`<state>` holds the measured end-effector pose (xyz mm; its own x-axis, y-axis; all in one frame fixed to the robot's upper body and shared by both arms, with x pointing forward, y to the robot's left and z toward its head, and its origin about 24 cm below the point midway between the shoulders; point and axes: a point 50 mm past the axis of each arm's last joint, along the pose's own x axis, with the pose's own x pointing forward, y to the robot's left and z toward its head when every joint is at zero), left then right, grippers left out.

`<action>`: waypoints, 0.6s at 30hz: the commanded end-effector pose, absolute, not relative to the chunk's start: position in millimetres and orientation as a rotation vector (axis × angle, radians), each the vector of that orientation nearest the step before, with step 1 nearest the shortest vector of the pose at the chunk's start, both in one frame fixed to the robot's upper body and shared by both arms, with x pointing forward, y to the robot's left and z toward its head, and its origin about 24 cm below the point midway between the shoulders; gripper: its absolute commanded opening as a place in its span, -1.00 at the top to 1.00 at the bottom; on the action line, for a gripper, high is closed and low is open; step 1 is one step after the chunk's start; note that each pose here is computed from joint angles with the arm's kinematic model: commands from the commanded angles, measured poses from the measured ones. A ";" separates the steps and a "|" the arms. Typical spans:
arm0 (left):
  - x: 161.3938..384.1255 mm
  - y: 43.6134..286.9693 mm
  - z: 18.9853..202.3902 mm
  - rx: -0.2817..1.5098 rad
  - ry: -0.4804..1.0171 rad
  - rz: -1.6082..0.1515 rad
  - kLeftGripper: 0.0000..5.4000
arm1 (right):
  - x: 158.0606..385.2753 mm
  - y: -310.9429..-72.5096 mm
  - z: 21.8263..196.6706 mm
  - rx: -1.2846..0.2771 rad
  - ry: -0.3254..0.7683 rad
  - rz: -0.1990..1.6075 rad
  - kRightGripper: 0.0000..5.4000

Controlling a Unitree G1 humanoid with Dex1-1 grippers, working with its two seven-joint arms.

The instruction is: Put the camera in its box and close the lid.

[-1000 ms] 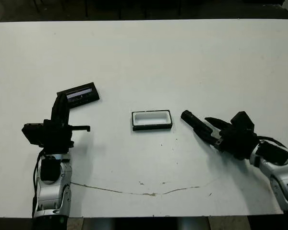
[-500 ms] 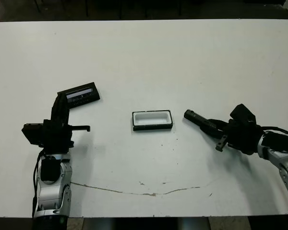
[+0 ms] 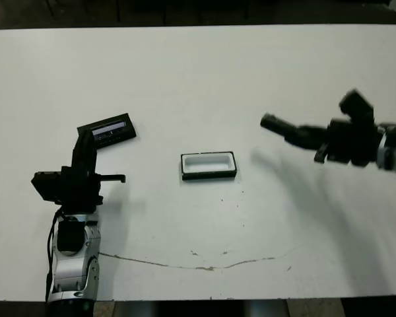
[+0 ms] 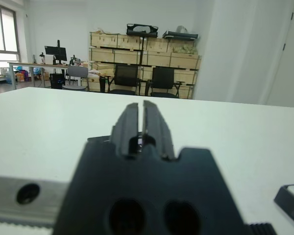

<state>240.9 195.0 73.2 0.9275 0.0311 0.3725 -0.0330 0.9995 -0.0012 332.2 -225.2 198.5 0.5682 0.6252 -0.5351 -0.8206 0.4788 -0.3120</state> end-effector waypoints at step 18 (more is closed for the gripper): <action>238.3 183.8 67.7 0.019 -0.364 0.024 1.00 | 377.3 -150.8 183.3 -1.084 0.825 1.493 0.92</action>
